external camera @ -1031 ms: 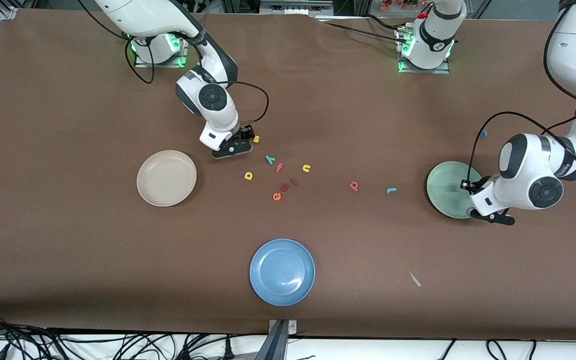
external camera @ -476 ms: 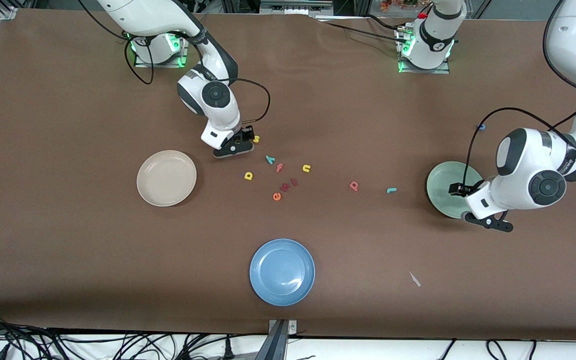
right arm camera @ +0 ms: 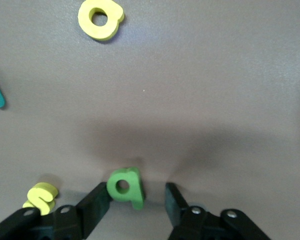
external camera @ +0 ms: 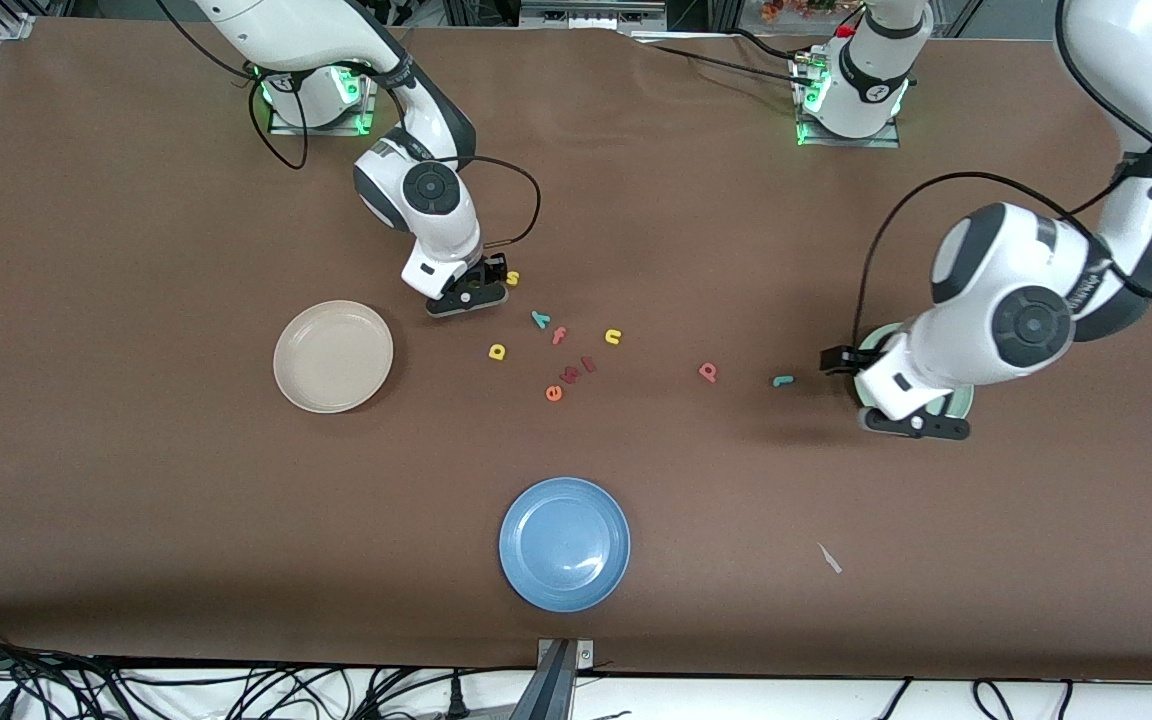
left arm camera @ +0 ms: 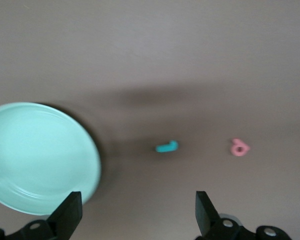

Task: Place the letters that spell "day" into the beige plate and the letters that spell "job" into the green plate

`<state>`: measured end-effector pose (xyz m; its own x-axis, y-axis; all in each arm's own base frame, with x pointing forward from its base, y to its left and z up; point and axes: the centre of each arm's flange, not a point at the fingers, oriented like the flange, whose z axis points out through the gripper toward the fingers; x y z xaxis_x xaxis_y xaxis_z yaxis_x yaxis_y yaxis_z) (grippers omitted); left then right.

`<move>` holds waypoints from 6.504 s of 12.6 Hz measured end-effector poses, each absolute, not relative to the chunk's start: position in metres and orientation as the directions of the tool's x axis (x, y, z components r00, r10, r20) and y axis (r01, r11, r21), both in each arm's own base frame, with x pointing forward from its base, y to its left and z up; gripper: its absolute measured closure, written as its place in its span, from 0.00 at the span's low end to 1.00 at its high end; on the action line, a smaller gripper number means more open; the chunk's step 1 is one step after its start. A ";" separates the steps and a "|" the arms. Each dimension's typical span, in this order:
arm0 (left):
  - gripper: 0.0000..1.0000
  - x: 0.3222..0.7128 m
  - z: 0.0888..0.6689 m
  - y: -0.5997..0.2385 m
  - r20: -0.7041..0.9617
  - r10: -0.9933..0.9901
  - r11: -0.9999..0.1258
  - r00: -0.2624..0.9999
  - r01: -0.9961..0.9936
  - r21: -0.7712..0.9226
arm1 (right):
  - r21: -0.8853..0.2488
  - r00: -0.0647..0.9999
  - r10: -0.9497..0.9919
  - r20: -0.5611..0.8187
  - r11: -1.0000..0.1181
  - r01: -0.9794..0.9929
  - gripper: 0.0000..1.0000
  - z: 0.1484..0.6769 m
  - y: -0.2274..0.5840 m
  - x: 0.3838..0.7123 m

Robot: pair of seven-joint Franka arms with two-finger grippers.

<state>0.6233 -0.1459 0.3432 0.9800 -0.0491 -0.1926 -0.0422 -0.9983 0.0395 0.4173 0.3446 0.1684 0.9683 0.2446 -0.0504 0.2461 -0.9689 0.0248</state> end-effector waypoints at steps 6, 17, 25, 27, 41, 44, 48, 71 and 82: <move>0.09 0.607 0.284 -0.268 -0.169 0.119 -0.984 0.979 0.139 0.115 | 0.024 0.969 0.243 -0.045 -0.969 0.245 0.67 0.170 0.345 0.419; 0.28 0.590 0.177 -0.301 -0.190 0.157 -0.986 0.969 0.166 0.031 | 0.178 0.953 0.285 -0.106 -0.937 0.300 0.73 0.246 0.292 0.483; 0.69 0.591 0.172 -0.298 -0.189 0.147 -0.988 0.971 0.152 0.013 | 0.090 0.894 0.415 -0.168 -0.897 0.433 0.55 0.301 0.160 0.541; 0.94 0.593 0.174 -0.295 -0.190 0.145 -0.989 0.971 0.149 0.005 | 0.066 0.897 0.409 -0.165 -0.903 0.424 0.33 0.301 0.167 0.539; 0.94 0.632 0.237 0.000 -0.368 -0.159 -0.986 0.916 -0.167 0.010 | 0.060 0.993 -0.085 -0.087 -0.995 -0.080 0.14 0.247 0.372 0.457; 0.78 0.627 0.200 0.001 -0.400 -0.171 -0.985 0.900 -0.171 0.037 | 0.042 0.993 -0.097 -0.073 -0.995 -0.094 0.14 0.239 0.377 0.458; 0.32 0.640 0.257 -0.026 -0.339 -0.193 -0.980 0.921 -0.196 0.027 | -0.002 0.994 -0.102 -0.026 -0.995 -0.102 0.14 0.257 0.378 0.495; 0.24 0.589 0.165 -0.177 -0.185 0.181 -0.983 0.966 0.183 -0.007 | 0.025 0.998 -0.065 -0.017 -0.998 -0.065 0.37 0.178 0.388 0.523; 0.66 0.590 0.171 -0.180 -0.176 0.182 -0.983 0.967 0.184 -0.006 | 0.050 1.000 -0.024 -0.003 -0.998 -0.024 0.72 0.181 0.371 0.539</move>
<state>0.5895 -0.1802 0.1711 0.9674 0.1823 -0.1756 0.1841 -0.9829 -0.0064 0.5387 0.3708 0.1815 0.9997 -0.0243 -0.0031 -0.0241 -0.9985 0.0498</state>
